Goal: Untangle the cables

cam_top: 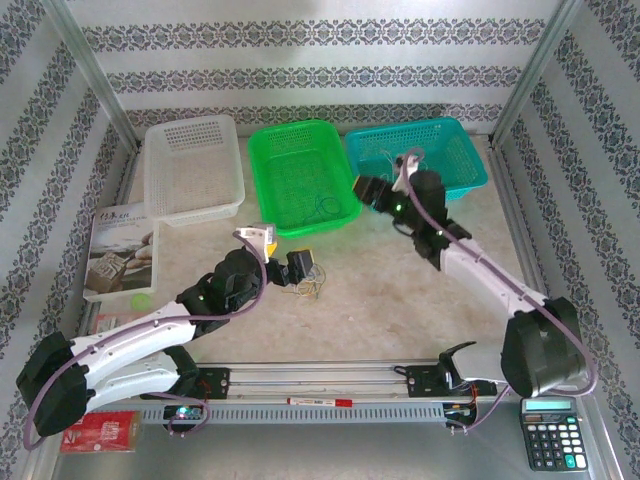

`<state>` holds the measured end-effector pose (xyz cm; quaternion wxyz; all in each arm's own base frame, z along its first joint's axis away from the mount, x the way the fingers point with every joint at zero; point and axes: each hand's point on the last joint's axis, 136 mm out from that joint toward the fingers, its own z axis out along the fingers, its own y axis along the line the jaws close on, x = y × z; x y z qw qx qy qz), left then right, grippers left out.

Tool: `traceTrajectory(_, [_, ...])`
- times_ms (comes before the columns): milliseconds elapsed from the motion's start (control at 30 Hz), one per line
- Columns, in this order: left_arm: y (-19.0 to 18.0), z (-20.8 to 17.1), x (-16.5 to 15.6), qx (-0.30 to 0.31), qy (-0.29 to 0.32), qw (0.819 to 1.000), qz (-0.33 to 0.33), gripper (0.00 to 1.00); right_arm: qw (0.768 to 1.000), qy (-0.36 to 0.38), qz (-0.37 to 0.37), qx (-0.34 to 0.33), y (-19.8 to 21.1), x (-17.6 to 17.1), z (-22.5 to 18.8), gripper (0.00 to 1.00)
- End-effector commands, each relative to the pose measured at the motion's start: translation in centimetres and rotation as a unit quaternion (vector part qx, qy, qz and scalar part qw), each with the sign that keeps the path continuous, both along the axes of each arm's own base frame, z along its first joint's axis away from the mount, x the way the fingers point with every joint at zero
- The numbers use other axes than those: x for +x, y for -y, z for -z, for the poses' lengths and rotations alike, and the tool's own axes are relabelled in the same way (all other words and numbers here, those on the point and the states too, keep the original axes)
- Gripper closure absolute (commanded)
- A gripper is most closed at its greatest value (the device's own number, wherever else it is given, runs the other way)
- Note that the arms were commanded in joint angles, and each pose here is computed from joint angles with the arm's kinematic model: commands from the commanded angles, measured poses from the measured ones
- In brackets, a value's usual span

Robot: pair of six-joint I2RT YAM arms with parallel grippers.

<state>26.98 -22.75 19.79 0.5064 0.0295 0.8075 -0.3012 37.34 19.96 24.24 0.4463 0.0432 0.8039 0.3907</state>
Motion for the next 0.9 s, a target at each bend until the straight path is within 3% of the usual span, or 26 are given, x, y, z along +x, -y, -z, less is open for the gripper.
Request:
traceTrajectory(0, [-2.9, 1.7, 0.2, 0.003, -0.035, 0.997, -0.072, 0.0, 0.999, -0.027, -0.033, -0.009, -2.6, -3.6, 2.9, 0.45])
traceTrajectory(133, [-4.3, 2.5, -0.2, 0.007, -0.051, 0.994, -0.099, 0.0, 0.992, -0.068, -0.094, -0.043, -6.3, -7.6, 7.5, 0.48])
traceTrajectory(300, [-6.5, 3.8, -0.6, 0.034, -0.074, 0.986, -0.146, 0.0, 0.983, -0.109, -0.135, -0.06, -8.9, -9.6, 11.4, 0.51])
traceTrajectory(633, [-3.3, 5.6, -0.5, 0.112, -0.117, 0.985, -0.058, 0.0, 0.975, -0.152, -0.152, -0.057, -10.3, -10.1, 15.0, 0.58])
traceTrajectory(867, [-2.9, 5.8, -0.1, 0.099, -0.116, 0.986, -0.062, 0.0, 0.971, -0.172, -0.158, -0.046, -11.0, -10.1, 16.6, 0.59])
